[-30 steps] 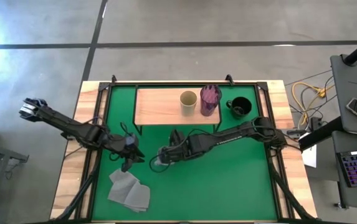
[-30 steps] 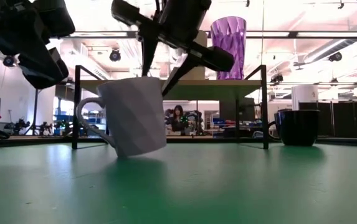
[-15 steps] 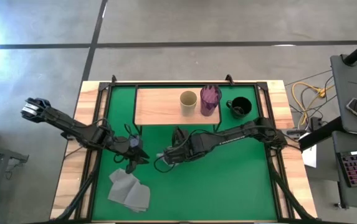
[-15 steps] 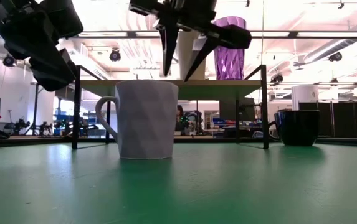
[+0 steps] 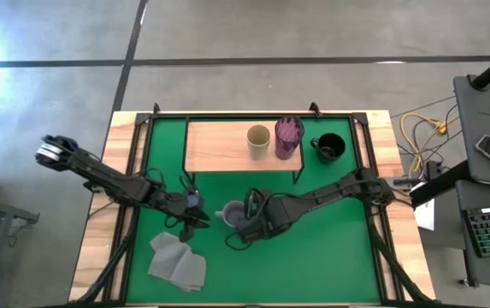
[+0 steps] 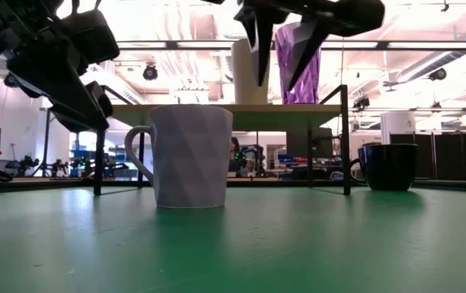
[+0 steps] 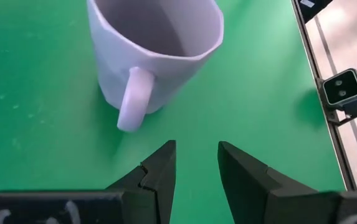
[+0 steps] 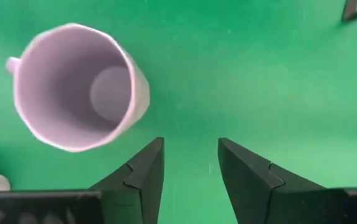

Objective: Stack small to large cups/mugs on shelf
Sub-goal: Put the purple mug on the shelf

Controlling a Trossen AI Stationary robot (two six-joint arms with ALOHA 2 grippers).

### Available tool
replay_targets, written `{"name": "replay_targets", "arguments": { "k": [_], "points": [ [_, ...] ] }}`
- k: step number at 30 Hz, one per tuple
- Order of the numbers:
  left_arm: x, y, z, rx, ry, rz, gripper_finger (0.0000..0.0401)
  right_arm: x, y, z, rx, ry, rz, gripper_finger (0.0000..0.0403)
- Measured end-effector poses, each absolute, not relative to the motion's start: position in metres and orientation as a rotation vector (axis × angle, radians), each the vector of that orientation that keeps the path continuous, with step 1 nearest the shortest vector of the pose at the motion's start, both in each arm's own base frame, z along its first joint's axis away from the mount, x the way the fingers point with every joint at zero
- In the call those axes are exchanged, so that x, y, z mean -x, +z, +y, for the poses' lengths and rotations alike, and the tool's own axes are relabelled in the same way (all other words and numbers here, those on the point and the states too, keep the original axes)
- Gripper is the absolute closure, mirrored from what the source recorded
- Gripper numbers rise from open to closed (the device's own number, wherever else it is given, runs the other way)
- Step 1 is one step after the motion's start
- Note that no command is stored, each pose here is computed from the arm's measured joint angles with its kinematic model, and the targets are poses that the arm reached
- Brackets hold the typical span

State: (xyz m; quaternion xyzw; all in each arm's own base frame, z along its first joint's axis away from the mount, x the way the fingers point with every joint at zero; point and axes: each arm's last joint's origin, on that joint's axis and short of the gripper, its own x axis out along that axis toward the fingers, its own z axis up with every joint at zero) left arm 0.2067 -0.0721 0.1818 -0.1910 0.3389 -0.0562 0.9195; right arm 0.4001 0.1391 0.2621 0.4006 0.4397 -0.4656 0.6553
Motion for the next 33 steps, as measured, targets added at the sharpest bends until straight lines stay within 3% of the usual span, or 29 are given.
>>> {"name": "replay_targets", "arguments": {
  "k": [9, 16, 33],
  "points": [
    [-0.206, 0.185, -0.071, 0.381, -0.113, 0.685, 0.0296, -0.403, 0.260, 0.154, -1.002, -0.999, 0.969, 0.0288],
    [-0.204, 0.197, -0.057, 0.273, 0.022, 0.578, 0.0296, -0.411, 0.253, 0.159, -1.064, -0.939, 0.918, 0.0319],
    [-0.233, 0.168, -0.046, 0.252, 0.054, 0.644, 0.0296, -0.414, 0.248, 0.173, -1.141, -0.871, 0.902, 0.0353]
  ]
}}
